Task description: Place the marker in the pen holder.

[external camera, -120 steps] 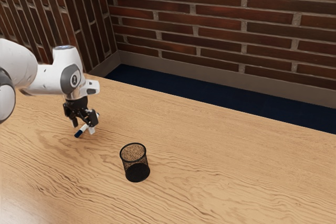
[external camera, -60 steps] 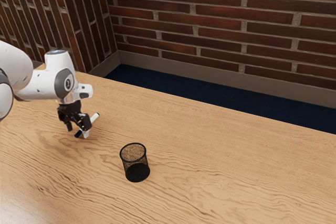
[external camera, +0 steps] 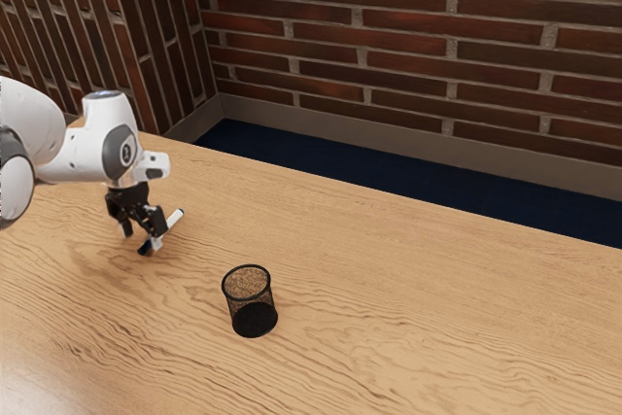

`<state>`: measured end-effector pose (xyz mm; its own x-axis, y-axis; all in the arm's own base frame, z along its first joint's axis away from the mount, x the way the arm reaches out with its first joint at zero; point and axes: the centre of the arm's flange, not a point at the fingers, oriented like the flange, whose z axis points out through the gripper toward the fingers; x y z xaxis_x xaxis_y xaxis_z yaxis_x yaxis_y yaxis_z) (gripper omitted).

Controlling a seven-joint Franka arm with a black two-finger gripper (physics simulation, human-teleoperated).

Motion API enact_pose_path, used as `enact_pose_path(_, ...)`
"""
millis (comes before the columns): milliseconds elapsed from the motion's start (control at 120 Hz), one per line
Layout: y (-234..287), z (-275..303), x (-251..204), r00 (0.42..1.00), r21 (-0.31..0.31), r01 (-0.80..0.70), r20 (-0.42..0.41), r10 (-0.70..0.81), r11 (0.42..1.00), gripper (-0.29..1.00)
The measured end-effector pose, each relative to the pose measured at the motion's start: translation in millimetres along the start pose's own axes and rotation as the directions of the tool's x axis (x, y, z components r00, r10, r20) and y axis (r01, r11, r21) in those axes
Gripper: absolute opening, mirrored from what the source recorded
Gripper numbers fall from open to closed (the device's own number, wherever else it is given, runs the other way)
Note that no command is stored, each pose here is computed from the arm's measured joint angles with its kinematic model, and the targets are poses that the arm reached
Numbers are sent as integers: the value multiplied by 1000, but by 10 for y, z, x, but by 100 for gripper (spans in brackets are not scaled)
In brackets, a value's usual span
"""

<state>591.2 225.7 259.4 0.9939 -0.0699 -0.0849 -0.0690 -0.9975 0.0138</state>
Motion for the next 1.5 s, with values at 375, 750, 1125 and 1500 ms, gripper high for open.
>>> enact_pose_path(375, 23, 121, 56, 1000, -3, -16, 12, 16, 1000, 58)
enact_pose_path(750, 37, 171, 63, 1000, -5, -23, 18, 23, 1000, 29)
enact_pose_path(1125, 49, 155, 98, 1000, 11, -32, -1, 32, 999, 0)
enact_pose_path(1500, 264, -298, 197, 996, 30, -58, -70, 60, 998, -8)
